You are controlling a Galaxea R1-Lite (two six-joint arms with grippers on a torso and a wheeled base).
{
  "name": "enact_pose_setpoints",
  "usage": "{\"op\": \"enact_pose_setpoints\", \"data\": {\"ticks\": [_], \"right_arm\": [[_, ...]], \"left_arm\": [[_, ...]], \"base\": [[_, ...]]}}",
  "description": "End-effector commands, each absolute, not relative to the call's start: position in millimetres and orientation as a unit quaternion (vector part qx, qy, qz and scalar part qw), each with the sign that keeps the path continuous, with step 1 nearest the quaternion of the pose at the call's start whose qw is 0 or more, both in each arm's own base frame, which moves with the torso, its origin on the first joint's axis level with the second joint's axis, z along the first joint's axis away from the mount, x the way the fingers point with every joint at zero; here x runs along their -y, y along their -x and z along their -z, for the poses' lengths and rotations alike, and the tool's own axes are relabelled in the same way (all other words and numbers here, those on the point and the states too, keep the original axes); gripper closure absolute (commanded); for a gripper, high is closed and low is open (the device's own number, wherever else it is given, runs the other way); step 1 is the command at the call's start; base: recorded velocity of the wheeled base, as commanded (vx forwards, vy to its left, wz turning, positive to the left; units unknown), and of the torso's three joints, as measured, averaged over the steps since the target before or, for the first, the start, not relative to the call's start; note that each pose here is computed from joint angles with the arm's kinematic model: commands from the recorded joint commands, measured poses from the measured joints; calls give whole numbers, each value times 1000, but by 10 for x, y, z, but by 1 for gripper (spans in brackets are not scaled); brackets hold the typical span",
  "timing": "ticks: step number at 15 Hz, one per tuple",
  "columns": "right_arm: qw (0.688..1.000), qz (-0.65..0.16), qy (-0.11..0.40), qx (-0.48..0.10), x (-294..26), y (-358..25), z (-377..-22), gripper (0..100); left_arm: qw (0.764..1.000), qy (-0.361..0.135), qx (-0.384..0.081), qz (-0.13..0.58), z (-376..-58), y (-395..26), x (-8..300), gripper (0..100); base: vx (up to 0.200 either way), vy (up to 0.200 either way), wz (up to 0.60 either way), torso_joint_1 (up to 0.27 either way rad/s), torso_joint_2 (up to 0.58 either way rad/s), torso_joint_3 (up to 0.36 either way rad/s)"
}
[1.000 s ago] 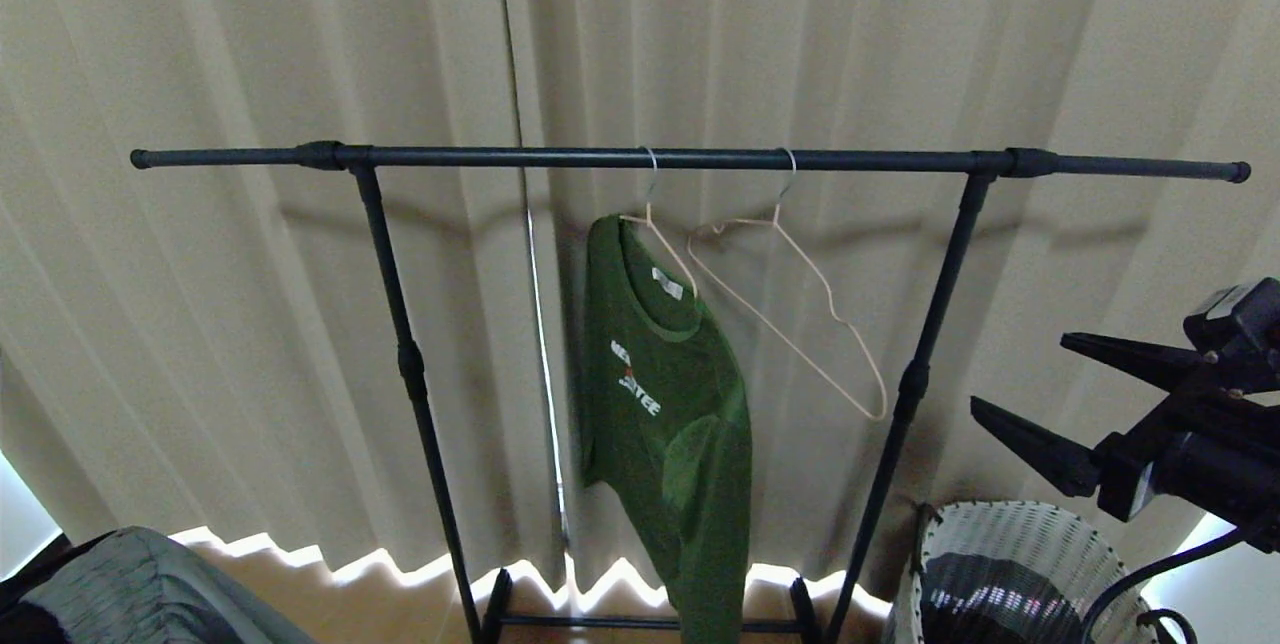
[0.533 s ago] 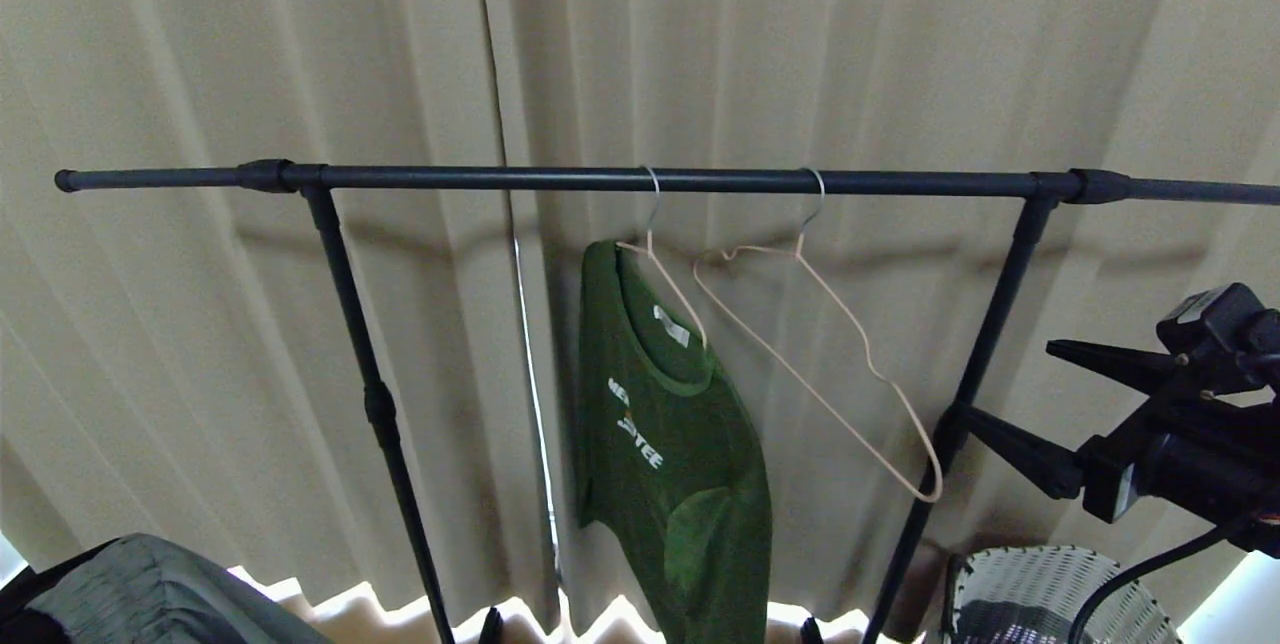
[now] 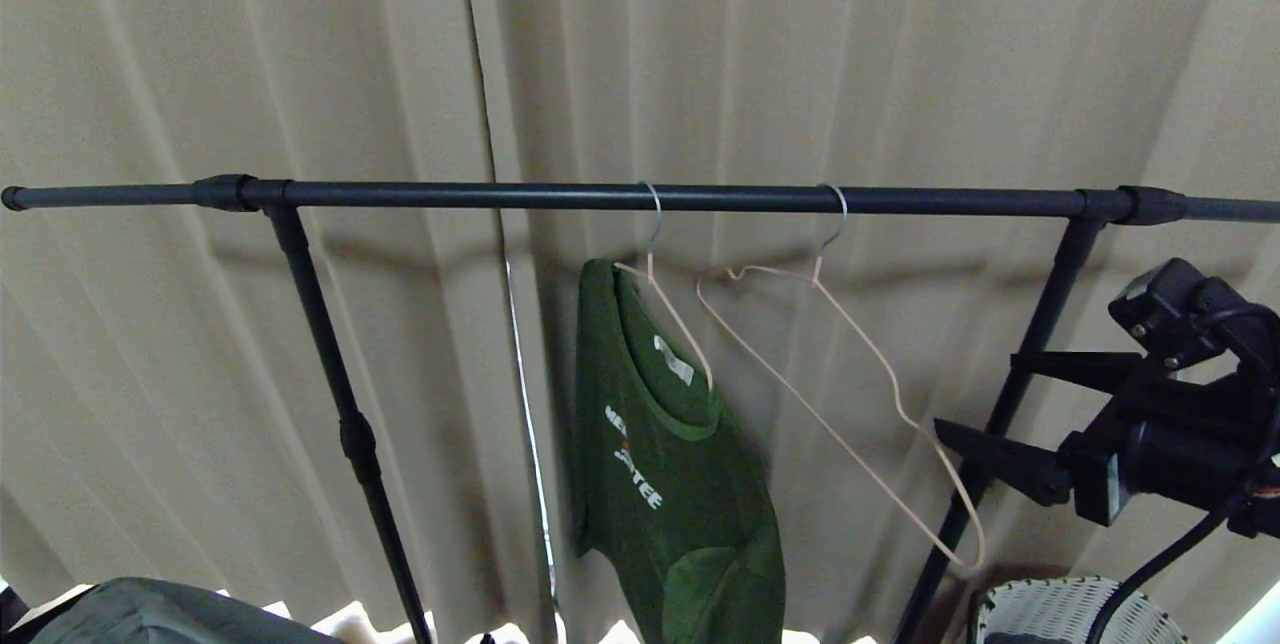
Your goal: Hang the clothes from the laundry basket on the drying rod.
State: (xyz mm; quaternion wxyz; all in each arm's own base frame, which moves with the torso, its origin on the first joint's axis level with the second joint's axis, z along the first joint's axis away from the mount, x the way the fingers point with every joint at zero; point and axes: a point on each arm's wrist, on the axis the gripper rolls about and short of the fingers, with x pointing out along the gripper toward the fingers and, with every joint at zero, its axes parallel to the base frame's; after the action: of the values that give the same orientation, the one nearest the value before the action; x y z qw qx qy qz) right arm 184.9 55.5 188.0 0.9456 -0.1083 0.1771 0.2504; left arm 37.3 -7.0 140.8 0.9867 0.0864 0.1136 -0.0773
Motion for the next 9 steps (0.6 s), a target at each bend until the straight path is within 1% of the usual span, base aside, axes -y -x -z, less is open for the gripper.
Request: {"op": "enact_pose_setpoints", "data": {"ticks": [1, 3, 5, 6, 7, 8, 9], "right_arm": [[936, -285, 92, -185, -756, -1921, -2095, 0], [928, -304, 72, -203, -890, -1916, -2157, 0], [923, -295, 85, -231, -988, -1975, -2103, 0], [925, -272, 96, -247, -1039, -2047, -2043, 0], [929, -229, 109, -270, -1122, -2166, -1927, 0], [930, -215, 112, -276, -1165, -2200, -1901, 0], [932, -199, 102, -287, -1232, -2274, -1864, 0]], "left_arm": [[989, -88, -86, 77, -1410, -287, 48, 100], [989, -100, -78, 77, -1450, -288, 48, 100], [988, -106, -81, 79, -1443, -291, 50, 100], [988, -106, -81, 79, -1442, -294, 51, 100], [988, -106, -81, 79, -1442, -294, 51, 100], [988, -106, -82, 79, -1438, -294, 51, 100], [987, -106, -83, 81, -1429, -293, 52, 100]], "base": [[0, 0, 0, 0, 0, 0], [0, 0, 0, 0, 0, 0], [0, 0, 0, 0, 0, 0], [0, 0, 0, 0, 0, 0], [0, 0, 0, 0, 0, 0], [0, 0, 0, 0, 0, 0], [0, 0, 0, 0, 0, 0]]}}
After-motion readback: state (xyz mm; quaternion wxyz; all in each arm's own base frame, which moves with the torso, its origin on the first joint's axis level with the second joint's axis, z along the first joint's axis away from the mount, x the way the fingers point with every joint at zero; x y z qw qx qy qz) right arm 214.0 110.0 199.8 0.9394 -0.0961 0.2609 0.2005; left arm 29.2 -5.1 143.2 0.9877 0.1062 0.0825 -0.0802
